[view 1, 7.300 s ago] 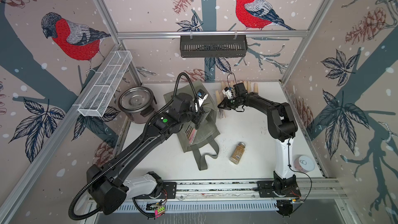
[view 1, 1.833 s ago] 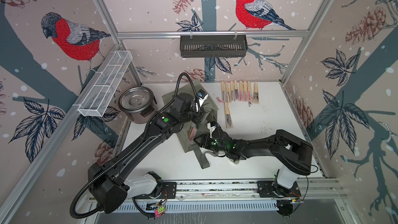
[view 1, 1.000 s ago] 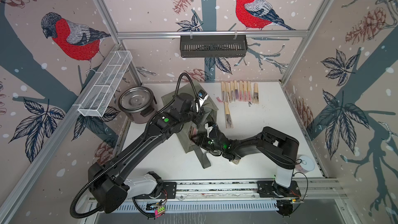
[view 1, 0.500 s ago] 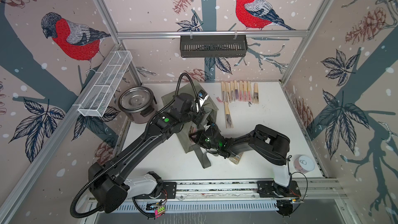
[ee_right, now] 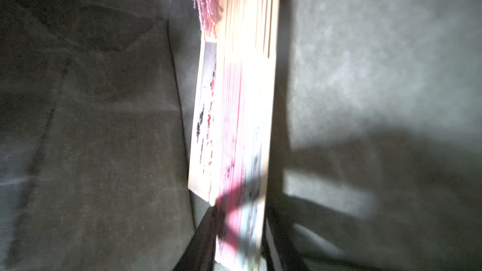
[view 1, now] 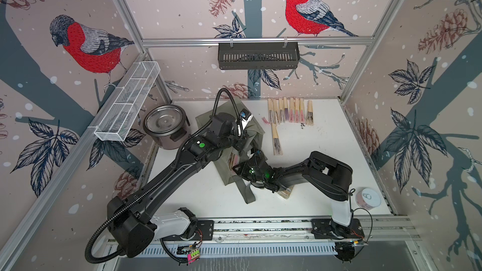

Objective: Take out the folding fans from the tote bags
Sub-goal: Pick up the folding fan from the canvas bag.

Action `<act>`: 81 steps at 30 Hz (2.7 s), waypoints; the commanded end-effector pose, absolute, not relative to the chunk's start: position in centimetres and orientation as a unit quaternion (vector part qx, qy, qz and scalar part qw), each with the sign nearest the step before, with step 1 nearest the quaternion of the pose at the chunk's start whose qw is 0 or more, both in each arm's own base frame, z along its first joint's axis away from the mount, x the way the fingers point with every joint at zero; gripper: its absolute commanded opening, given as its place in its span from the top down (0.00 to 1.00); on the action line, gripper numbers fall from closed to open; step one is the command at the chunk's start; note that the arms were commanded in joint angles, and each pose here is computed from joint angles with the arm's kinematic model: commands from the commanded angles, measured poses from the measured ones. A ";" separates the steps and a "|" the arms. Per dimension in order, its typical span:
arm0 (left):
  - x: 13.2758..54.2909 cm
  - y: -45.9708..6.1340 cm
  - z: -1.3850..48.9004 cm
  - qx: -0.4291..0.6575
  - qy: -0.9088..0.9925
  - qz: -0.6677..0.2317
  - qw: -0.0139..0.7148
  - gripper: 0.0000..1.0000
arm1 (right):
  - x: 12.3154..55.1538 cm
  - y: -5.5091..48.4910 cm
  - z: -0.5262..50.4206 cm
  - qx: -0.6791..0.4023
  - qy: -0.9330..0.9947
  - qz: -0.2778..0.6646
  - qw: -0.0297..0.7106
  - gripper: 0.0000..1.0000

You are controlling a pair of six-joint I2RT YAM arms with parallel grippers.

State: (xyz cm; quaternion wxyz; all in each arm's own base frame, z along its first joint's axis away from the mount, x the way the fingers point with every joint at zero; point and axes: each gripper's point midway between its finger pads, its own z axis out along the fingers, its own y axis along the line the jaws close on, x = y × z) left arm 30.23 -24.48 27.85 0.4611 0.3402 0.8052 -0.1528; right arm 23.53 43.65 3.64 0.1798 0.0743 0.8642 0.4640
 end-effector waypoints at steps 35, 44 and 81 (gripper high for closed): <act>30.3 -25.1 28.5 0.348 0.795 -0.158 0.471 1.00 | 22.7 42.6 4.5 0.033 0.878 0.437 0.191 0.71; 30.3 -25.0 28.7 0.346 0.794 -0.157 0.474 1.00 | 23.4 42.8 4.5 0.031 0.875 0.443 0.191 0.61; 30.3 -25.1 28.3 0.349 0.796 -0.156 0.470 1.00 | 24.0 44.6 5.6 0.034 0.826 0.542 0.153 0.56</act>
